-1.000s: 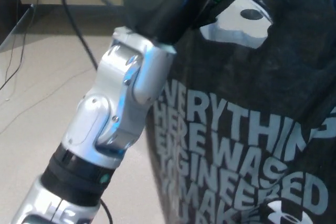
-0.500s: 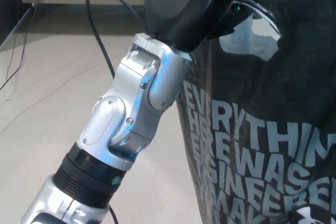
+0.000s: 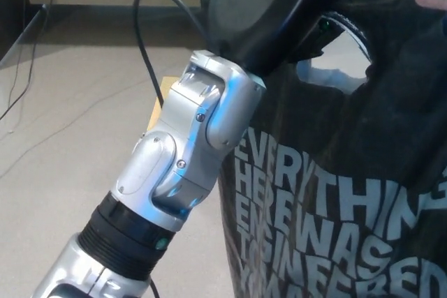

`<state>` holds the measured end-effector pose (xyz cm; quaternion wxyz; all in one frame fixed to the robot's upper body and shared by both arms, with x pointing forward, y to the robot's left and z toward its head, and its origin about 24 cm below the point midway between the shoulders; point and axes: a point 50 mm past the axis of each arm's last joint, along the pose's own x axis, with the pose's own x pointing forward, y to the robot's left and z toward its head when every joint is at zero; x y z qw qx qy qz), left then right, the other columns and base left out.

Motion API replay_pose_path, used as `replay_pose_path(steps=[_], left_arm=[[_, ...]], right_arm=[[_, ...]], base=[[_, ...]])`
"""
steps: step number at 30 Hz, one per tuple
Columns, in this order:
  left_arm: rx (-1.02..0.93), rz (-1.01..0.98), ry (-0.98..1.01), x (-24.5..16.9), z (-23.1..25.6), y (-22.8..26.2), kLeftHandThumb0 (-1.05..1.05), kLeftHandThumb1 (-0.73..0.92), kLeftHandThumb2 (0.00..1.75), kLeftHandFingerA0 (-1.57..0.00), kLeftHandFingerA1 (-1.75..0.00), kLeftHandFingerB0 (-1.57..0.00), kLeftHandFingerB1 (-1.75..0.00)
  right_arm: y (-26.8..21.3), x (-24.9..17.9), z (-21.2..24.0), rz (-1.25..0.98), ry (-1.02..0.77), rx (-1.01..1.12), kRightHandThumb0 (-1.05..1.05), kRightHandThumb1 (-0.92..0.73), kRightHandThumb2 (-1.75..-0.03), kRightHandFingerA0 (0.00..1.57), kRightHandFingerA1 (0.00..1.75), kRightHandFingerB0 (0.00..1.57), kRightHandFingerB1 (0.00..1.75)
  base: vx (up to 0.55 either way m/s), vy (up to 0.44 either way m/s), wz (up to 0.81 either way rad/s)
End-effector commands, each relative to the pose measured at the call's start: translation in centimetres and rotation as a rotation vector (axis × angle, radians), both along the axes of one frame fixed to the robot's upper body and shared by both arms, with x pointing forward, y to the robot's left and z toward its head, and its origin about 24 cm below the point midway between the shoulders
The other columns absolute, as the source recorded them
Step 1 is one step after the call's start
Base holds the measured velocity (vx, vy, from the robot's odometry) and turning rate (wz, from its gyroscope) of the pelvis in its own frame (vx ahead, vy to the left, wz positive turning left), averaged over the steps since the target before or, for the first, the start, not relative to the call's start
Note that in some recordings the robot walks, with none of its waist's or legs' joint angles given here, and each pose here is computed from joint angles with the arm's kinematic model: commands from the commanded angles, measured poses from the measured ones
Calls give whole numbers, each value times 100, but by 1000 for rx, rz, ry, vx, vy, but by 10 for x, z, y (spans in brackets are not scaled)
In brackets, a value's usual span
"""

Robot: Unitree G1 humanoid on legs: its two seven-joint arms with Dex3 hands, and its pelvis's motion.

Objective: A person is holding a plastic bag and the robot extends its left hand to grab the bag by hooking its thumb into the holes at the top and brings its hand down by its side. Then it extends its arm again to hand the plastic bag back to the person.

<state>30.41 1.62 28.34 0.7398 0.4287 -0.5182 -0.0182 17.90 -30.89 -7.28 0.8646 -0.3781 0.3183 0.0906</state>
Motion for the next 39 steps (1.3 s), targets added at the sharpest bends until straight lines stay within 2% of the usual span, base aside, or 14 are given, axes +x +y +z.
replay_pose_path(steps=[1, 2, 3, 9, 13, 15, 16, 18, 19, 32, 33, 34, 36, 39], left_arm=[[-48, -28, -43, -2, -3, -4, -12, 78, 70, -91, -175, -72, -126], [-50, -27, -47, -2, -3, -5, -12, 78, 70, -91, -175, -72, -126], [-69, -26, -52, -2, -5, -5, -13, 77, 72, -93, -175, -76, -108], [-127, -44, -115, -3, -7, -1, -13, 76, 78, -94, -172, -68, -132], [-169, -30, -171, -2, -5, 7, -20, 74, 67, -99, -171, -76, -101], [-180, -1, -218, -1, -4, 11, -18, 71, 63, -93, -173, -70, -114], [-197, 3, -246, -1, -1, 16, -26, 55, 93, -125, -139, -73, -98], [-205, 3, -259, -1, 0, 17, -26, 55, 93, -125, -139, -73, -98], [-215, -2, -265, -2, 2, 20, -18, 76, 64, -94, -175, -65, -126], [-262, 88, -364, -5, 13, 55, -12, 69, 83, -94, -168, -72, -130], [-270, 96, -369, -6, 13, 60, -12, 67, 82, -110, -162, -81, -126], [-276, 95, -369, -6, 13, 63, -14, 73, 75, -96, -169, -74, -131], [-277, 101, -373, -6, 13, 67, -15, 74, 73, -96, -169, -74, -128], [-258, 125, -385, -8, 10, 78, -10, 70, 83, -86, -175, -59, -146]], right_arm=[[-7, 1, 3, -1, 11, -18, -35, -71, -60, 71, 46, 54, 39], [-7, 1, 3, -2, 11, -18, -35, -71, -60, 71, 46, 54, 39], [-7, 1, 3, 10, 3, -26, -34, -71, -60, 72, 47, 55, 40], [-7, -2, 3, 10, 9, -22, -36, -72, -60, 71, 47, 55, 40], [-6, -1, 2, 5, 10, -21, -37, -71, -60, 72, 47, 55, 40], [-7, -1, 3, 8, 12, -26, -38, -71, -60, 72, 47, 55, 40], [-7, -2, 3, 10, 12, -26, -38, -71, -60, 72, 48, 55, 40], [-8, -2, 3, 10, 12, -26, -38, -71, -60, 72, 48, 55, 40], [-7, -3, 3, 9, 9, -22, -37, -72, -60, 72, 48, 56, 40], [-7, -5, 1, 2, 22, -28, -38, -72, -60, 72, 47, 56, 40], [-7, -5, 1, 7, 23, -32, -37, -73, -61, 72, 47, 56, 40], [-8, -5, 1, 11, 27, -35, -38, -73, -60, 72, 47, 56, 40], [-7, -4, 1, 16, 26, -38, -38, -72, -61, 72, 47, 56, 40], [-7, -4, 1, 11, 28, -33, -37, -72, -61, 71, 47, 56, 40]], base=[[0, 0, 0], [0, 0, 0], [0, 0, 0], [0, 0, 0], [0, 0, 0], [0, 0, 0], [0, 0, 0], [0, 0, 0], [0, 0, 0], [0, 0, 0], [0, 0, 0], [0, 0, 0], [0, 0, 0], [0, 0, 0]])
